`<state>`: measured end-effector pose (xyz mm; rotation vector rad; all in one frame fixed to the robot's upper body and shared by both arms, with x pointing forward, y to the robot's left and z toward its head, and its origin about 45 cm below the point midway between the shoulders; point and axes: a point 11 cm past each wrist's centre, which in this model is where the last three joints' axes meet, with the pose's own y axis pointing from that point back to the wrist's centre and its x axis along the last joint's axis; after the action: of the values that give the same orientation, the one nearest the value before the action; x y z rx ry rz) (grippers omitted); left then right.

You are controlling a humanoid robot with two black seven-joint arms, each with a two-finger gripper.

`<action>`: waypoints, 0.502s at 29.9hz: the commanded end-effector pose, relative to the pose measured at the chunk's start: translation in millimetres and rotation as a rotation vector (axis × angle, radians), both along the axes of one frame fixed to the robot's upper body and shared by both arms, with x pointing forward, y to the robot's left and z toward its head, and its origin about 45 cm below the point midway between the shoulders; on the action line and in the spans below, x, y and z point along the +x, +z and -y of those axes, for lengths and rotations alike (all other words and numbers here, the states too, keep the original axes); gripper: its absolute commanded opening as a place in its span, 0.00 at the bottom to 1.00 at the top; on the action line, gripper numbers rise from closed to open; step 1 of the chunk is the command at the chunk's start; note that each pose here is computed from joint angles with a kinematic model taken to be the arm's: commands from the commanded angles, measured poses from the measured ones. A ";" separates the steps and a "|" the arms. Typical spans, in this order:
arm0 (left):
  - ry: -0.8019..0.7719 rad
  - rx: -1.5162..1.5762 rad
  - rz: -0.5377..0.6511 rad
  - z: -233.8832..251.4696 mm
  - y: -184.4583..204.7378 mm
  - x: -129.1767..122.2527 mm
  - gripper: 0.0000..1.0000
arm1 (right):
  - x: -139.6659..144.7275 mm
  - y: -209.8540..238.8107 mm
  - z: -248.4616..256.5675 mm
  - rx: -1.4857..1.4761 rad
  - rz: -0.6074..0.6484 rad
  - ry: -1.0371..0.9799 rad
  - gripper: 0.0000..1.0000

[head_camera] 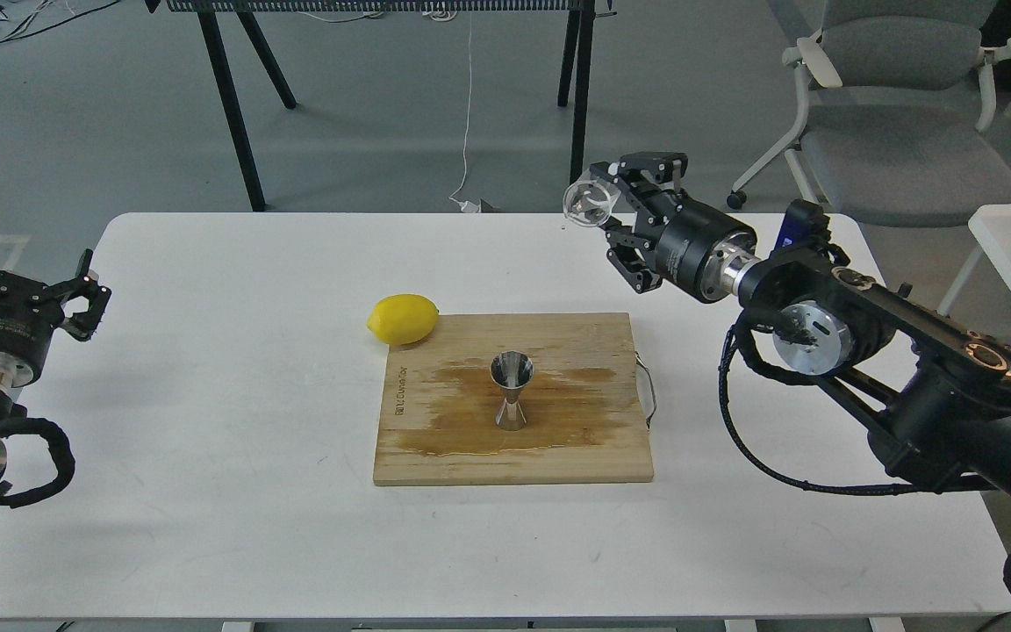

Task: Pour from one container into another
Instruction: 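Carry the glass cup back and lower it near the table edge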

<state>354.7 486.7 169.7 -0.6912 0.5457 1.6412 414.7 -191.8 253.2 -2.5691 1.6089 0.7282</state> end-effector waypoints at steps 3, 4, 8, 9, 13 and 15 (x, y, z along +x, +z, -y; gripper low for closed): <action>-0.005 -0.009 -0.002 4.4 -3.0 0.7 0.99 | -5.1 -6.5 72.5 0.357 -0.095 -0.245 0.42; -0.009 -0.015 -0.003 7.7 -5.0 1.3 0.99 | -8.8 -10.9 82.5 0.403 -0.108 -0.276 0.42; -0.010 -0.018 -0.006 9.2 -7.2 0.8 0.99 | -23.0 -25.5 123.6 0.616 -0.159 -0.422 0.42; -0.012 -0.018 -0.009 10.2 -8.2 0.7 0.99 | -27.7 -29.9 133.3 0.684 -0.172 -0.462 0.42; -0.026 -0.030 -0.019 19.1 -14.9 1.3 0.99 | -46.6 -53.2 166.0 0.846 -0.209 -0.612 0.41; -0.026 -0.029 -0.023 19.4 -16.6 0.9 0.99 | -54.8 -69.1 176.4 0.905 -0.241 -0.672 0.41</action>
<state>355.5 469.8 155.9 -0.6876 0.5875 1.6224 372.0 -350.9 203.8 -1.4176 1.5272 1.2527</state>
